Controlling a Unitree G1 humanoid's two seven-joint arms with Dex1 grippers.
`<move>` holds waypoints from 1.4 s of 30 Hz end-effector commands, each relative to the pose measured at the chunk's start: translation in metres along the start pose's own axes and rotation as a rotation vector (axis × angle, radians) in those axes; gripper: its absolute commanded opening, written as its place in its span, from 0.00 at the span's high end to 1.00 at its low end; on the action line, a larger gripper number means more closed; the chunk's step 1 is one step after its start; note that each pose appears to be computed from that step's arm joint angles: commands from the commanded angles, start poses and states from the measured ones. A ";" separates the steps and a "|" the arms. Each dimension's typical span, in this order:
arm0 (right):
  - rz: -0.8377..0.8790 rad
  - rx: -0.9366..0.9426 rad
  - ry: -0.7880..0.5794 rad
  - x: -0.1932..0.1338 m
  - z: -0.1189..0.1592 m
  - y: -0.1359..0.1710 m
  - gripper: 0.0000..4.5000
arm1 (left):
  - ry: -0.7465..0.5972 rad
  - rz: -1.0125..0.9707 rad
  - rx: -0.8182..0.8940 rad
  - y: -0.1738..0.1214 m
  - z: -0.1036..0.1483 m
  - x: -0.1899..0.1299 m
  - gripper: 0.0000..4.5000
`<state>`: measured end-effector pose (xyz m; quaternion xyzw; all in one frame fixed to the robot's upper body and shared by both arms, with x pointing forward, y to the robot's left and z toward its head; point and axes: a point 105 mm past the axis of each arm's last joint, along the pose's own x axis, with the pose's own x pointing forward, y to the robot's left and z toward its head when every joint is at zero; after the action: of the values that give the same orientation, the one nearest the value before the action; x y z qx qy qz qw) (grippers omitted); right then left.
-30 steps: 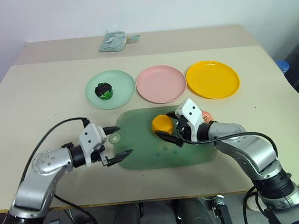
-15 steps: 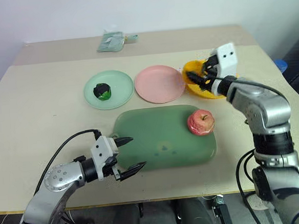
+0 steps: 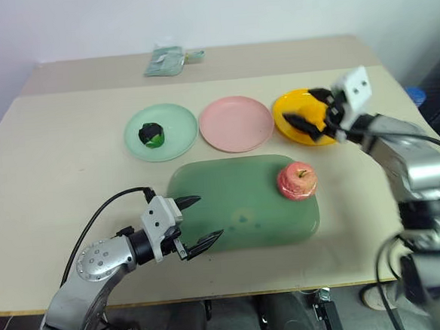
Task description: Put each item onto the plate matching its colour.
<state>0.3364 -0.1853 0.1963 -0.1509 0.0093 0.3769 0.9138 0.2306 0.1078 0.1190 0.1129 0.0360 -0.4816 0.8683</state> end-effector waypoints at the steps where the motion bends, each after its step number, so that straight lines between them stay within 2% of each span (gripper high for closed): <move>1: 0.167 0.003 0.062 -0.023 -0.006 0.032 0.02 | -0.026 0.011 0.030 0.005 0.009 -0.002 0.00; 6: 0.190 0.018 0.245 -0.026 -0.054 0.047 0.02 | -0.026 0.007 0.035 0.009 0.009 -0.002 0.00; 9: 0.127 0.043 0.208 -0.015 -0.055 0.040 0.20 | -0.033 0.026 0.041 0.013 0.011 -0.002 0.00; 11: 0.098 0.047 0.137 -0.010 -0.040 0.036 0.38 | -0.049 0.068 0.034 0.019 0.013 -0.005 0.00; 13: 0.077 0.055 0.073 -0.006 -0.026 0.034 0.44 | -0.058 0.110 0.026 0.025 0.014 -0.009 0.00; 15: 0.070 0.069 0.018 0.001 -0.013 0.033 0.44 | -0.061 0.179 0.027 0.035 0.013 -0.016 0.00; 19: 0.030 0.100 -0.072 0.044 0.014 0.034 0.44 | -0.068 0.399 -0.003 0.068 0.004 -0.036 0.00; 23: -0.105 0.216 -0.023 0.095 0.014 0.017 0.44 | -0.071 0.448 -0.026 0.074 0.000 -0.041 0.00; 26: -0.149 0.199 0.026 0.123 0.008 0.011 0.44 | -0.064 0.455 -0.030 0.071 -0.003 -0.040 0.00; 29: -0.150 0.162 0.015 0.135 0.011 0.010 0.12 | -0.060 0.474 -0.037 0.069 -0.006 -0.043 0.00; 30: -0.154 0.137 -0.015 0.133 0.016 0.008 0.01 | -0.055 0.490 -0.039 0.069 -0.008 -0.044 0.00; 33: -0.166 0.048 -0.090 0.116 0.025 -0.003 0.01 | -0.042 0.561 -0.050 0.074 -0.011 -0.047 0.00; 37: -0.147 0.020 -0.127 0.071 0.014 -0.018 0.01 | 0.017 0.801 -0.022 0.103 -0.021 -0.070 0.00; 39: -0.176 0.023 -0.076 0.032 -0.009 -0.032 0.01 | 0.072 0.965 -0.011 0.125 -0.031 -0.101 0.00; 42: -0.211 0.064 -0.018 -0.016 -0.032 -0.045 0.01 | 0.098 1.083 -0.020 0.138 -0.037 -0.131 0.00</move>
<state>0.3686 -0.2235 0.1546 -0.1206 0.0380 0.2750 0.9531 0.2819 0.2787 0.1147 0.1182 0.0360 0.0091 0.9923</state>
